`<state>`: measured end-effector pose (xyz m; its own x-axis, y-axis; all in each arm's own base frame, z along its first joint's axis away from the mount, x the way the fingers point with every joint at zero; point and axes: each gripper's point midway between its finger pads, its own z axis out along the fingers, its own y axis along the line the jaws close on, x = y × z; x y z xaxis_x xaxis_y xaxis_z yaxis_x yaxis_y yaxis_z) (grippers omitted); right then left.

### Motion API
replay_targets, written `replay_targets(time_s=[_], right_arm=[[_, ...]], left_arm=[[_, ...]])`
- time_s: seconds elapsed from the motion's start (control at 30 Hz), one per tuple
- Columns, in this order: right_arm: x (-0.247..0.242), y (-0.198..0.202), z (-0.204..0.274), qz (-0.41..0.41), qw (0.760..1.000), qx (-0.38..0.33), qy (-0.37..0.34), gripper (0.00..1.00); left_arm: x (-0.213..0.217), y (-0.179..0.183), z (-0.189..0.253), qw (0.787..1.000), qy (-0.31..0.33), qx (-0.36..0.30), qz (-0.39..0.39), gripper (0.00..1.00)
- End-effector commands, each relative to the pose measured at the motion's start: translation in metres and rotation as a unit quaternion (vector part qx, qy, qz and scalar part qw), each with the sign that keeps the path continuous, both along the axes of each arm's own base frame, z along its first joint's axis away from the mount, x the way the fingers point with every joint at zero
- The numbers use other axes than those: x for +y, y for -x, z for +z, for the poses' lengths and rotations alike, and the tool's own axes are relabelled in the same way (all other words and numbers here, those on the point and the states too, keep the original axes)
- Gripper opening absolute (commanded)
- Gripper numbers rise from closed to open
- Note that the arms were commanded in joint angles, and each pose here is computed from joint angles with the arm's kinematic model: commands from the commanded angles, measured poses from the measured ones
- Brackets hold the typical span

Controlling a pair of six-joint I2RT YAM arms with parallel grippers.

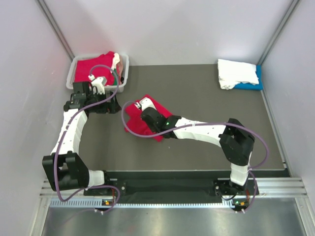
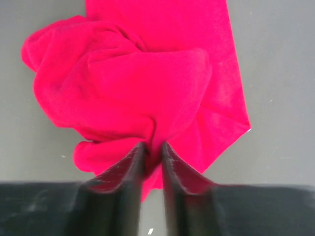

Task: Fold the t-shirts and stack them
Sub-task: Flatten the tshirt out

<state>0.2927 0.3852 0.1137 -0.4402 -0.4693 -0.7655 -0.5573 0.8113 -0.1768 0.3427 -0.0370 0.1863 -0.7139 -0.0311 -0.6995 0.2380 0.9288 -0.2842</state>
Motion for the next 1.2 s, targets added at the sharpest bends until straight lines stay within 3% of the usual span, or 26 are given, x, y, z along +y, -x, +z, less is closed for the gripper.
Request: replay_targets(time_s=[0.0,0.23,0.37,0.53,0.77,0.87,1.17], right_arm=[[0.018,-0.003,0.029,0.005,0.999,-0.02,-0.033,0.0],[0.016,-0.004,0.037,0.001,0.999,-0.031,-0.036,0.0],[-0.003,-0.022,0.074,-0.027,0.996,-0.077,-0.039,0.0],[-0.057,-0.064,0.115,-0.094,0.988,-0.107,-0.065,0.0],[-0.191,-0.116,0.162,-0.244,0.953,-0.146,-0.109,0.0],[-0.216,-0.115,0.151,-0.269,0.949,-0.136,-0.095,0.0],[-0.219,-0.065,0.03,-0.279,0.957,0.007,-0.084,0.01]], left_arm=[[-0.006,-0.002,0.01,1.0,0.005,-0.02,-0.015,0.98],[-0.004,-0.001,0.01,1.0,0.001,-0.022,-0.014,0.98],[-0.004,-0.001,0.01,1.0,0.0,-0.021,-0.014,0.98],[-0.004,-0.001,0.011,1.0,0.0,-0.024,-0.015,0.98],[-0.004,-0.002,0.012,1.0,-0.001,-0.025,-0.014,0.98],[-0.004,-0.003,0.013,1.0,0.001,-0.025,-0.014,0.98],[-0.004,-0.007,0.017,1.0,0.001,-0.025,-0.014,0.98]])
